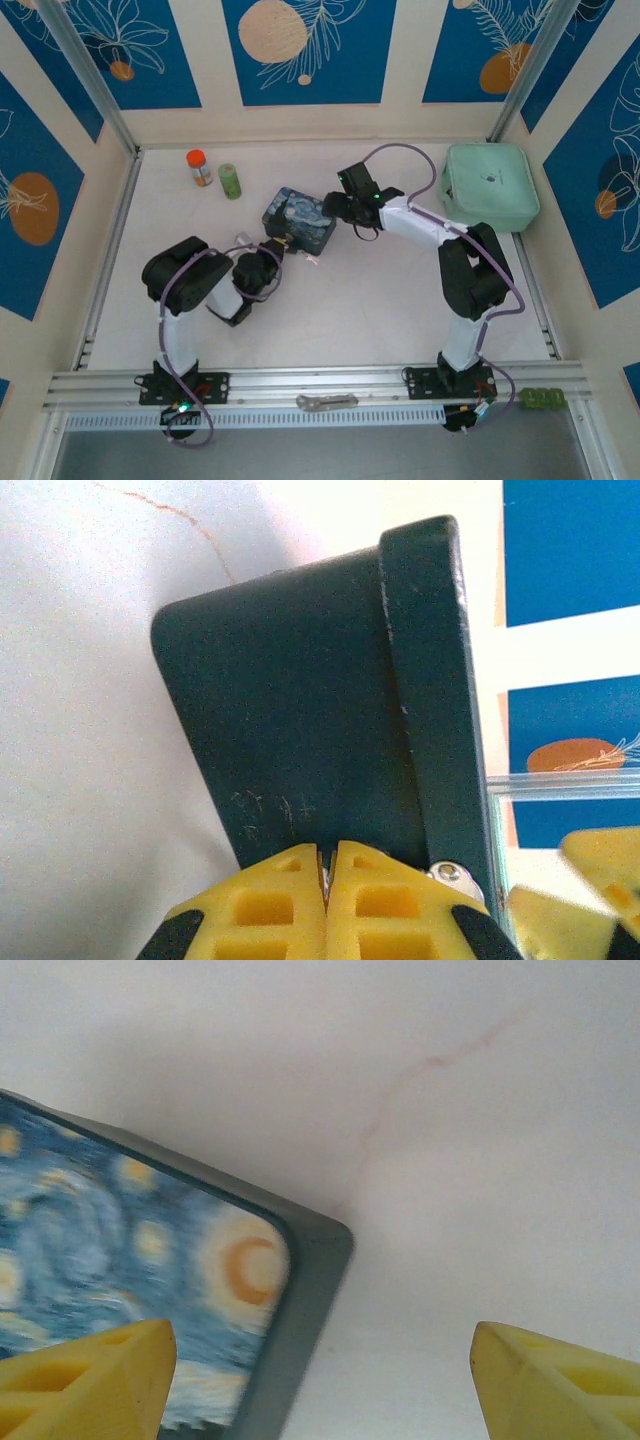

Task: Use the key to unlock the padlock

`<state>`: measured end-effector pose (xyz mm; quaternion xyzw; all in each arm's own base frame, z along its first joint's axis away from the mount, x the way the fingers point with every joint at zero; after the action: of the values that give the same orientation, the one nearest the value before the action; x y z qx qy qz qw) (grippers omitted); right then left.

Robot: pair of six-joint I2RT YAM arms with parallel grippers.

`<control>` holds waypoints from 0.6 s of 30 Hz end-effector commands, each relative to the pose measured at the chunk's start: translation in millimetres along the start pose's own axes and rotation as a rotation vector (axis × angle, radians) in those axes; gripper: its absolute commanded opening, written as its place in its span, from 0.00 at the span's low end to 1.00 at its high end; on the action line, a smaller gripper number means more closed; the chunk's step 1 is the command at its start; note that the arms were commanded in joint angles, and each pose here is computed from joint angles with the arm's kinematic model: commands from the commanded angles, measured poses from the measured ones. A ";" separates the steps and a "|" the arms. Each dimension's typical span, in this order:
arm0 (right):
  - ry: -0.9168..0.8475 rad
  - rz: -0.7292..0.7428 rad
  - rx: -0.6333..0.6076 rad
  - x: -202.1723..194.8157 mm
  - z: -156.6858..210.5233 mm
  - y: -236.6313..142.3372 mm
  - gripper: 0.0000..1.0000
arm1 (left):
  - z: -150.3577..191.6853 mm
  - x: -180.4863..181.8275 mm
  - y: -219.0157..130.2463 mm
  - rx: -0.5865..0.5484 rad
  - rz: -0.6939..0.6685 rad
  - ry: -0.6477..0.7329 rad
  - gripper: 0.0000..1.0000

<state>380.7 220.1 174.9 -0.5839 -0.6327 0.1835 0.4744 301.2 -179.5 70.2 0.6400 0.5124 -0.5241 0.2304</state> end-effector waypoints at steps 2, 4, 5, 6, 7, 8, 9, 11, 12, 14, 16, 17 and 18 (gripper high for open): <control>-0.108 0.011 -0.013 7.3 -1.8 -18.3 0.78 | 0.7 5.5 -15.0 0.077 0.005 0.034 0.00; -0.127 0.000 -0.004 6.8 0.5 -22.8 0.78 | 3.5 6.5 -20.5 0.128 0.014 0.038 0.00; -0.138 -0.005 0.001 6.0 2.1 -24.9 0.78 | 5.0 6.9 -22.2 0.156 0.017 0.039 0.00; -0.145 -0.006 0.005 4.4 3.8 -27.4 0.78 | 7.6 7.5 -23.9 0.191 0.015 0.038 0.00; -0.150 -0.001 0.008 1.4 5.5 -29.4 0.79 | 10.8 6.8 -24.3 0.232 0.017 0.041 0.00; -0.156 0.001 0.011 -1.2 7.2 -31.5 0.79 | 14.1 7.2 -24.3 0.273 0.014 0.044 0.00; -0.161 0.003 0.015 -4.3 9.3 -33.3 0.79 | 17.6 7.0 -25.3 0.312 0.010 0.048 0.00; -0.161 0.010 0.020 -11.4 12.3 -35.9 0.80 | 23.5 7.2 -28.7 0.379 0.003 0.061 0.00; -0.158 0.010 0.023 -14.4 13.1 -37.6 0.80 | 25.8 7.1 -31.0 0.409 -0.002 0.069 0.00; -0.152 0.016 0.033 -21.1 16.4 -38.4 0.80 | 30.4 7.6 -36.2 0.469 -0.019 0.091 0.00; -0.146 0.020 0.042 -26.7 19.3 -39.0 0.80 | 35.4 3.2 -41.2 0.544 -0.015 0.114 0.00; -0.144 0.021 0.041 -28.2 19.2 -39.7 0.80 | 37.3 1.4 -43.5 0.577 -0.016 0.119 0.00; -0.140 0.024 0.045 -30.3 19.9 -39.7 0.80 | 40.2 -2.7 -46.2 0.622 -0.006 0.132 0.00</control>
<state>344.6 194.6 183.1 -0.5731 -0.6517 0.2368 0.4369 254.8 -188.9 67.6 0.6932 0.3945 -0.6009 0.0530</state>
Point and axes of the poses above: each hand's point on the last joint's axis, 136 mm out from that joint toward the fingers, its own y axis out along the fingers, its own x axis along the line the jaws close on, z = x × y, the point moved 7 cm from there along -y, back along the fingers, and after that the axes turned 7 degrees about y, right-handed, at the moved point
